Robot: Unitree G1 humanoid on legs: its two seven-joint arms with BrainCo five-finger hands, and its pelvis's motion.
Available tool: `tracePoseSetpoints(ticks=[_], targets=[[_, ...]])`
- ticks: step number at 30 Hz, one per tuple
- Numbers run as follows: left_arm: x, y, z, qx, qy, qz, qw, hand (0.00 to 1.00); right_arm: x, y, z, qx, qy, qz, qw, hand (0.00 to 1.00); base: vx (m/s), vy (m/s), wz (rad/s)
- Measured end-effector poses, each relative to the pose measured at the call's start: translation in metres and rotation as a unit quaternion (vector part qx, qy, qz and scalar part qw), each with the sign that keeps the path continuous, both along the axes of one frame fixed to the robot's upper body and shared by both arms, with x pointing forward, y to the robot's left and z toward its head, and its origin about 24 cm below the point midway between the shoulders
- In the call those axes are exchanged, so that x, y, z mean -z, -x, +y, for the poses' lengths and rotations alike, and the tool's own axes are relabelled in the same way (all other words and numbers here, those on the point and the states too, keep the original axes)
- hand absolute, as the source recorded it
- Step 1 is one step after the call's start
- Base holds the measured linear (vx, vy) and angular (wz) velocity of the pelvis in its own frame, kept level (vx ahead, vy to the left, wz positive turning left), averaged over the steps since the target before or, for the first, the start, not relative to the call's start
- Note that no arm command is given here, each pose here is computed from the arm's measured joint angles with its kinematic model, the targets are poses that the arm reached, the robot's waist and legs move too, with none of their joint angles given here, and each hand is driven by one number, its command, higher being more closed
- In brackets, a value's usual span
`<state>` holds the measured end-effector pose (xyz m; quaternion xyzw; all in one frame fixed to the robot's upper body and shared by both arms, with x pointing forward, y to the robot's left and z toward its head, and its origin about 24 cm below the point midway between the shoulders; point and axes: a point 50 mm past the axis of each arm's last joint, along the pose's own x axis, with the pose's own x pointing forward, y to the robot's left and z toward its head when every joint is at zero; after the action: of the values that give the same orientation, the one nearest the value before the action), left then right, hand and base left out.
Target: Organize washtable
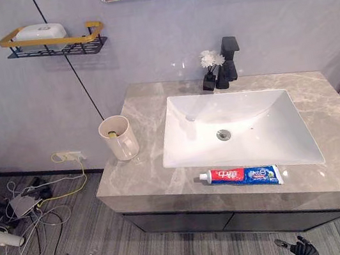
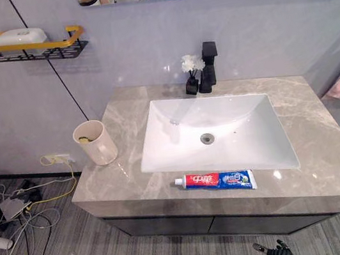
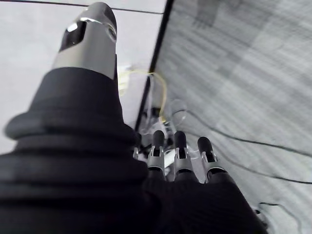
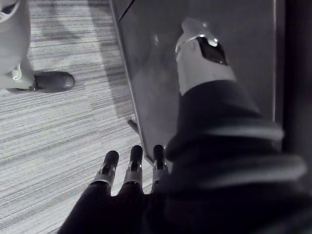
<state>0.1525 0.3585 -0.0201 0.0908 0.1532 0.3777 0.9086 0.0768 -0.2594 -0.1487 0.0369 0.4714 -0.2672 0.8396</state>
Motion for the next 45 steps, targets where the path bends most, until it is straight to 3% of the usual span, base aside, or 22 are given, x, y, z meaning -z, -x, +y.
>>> tracePoseSetpoints(ticks=[4, 10, 16, 21, 30, 39, 45], targets=[[-0.065, -0.022, -0.001, 0.008, -0.081, -0.134, 0.988, 0.00, -0.002, -0.002, -0.001, -0.001, 0.002, -0.008, 1.000, 0.00, 0.02, 0.001, 0.17], [-0.149, -0.037, -0.040, 0.053, -0.227, -0.281, 0.931, 0.00, -0.001, 0.003, 0.002, -0.003, -0.011, -0.011, 1.000, 0.00, -0.03, -0.016, 0.17], [-0.203, -0.041, -0.118, 0.177, -0.336, -0.384, 0.841, 0.00, 0.006, 0.012, 0.015, -0.002, -0.037, 0.004, 0.999, 0.00, -0.06, -0.012, 0.09], [-0.222, -0.041, -0.180, 0.286, -0.358, -0.453, 0.765, 0.00, 0.008, 0.014, 0.019, -0.017, -0.045, 0.009, 0.999, 0.00, -0.02, -0.008, 0.02], [-0.218, -0.049, -0.269, 0.533, -0.368, -0.449, 0.615, 0.00, 0.006, -0.005, 0.028, -0.062, -0.050, -0.004, 0.997, 0.00, 0.01, 0.004, -0.03], [-0.174, -0.066, -0.306, 0.671, -0.363, -0.332, 0.555, 0.00, 0.005, -0.013, 0.030, -0.074, -0.050, -0.014, 0.996, 0.00, -0.02, -0.002, -0.02], [-0.160, -0.080, -0.315, 0.695, -0.364, -0.283, 0.552, 0.00, 0.004, -0.014, 0.031, -0.080, -0.052, -0.014, 0.995, 0.00, -0.03, -0.004, -0.07]])
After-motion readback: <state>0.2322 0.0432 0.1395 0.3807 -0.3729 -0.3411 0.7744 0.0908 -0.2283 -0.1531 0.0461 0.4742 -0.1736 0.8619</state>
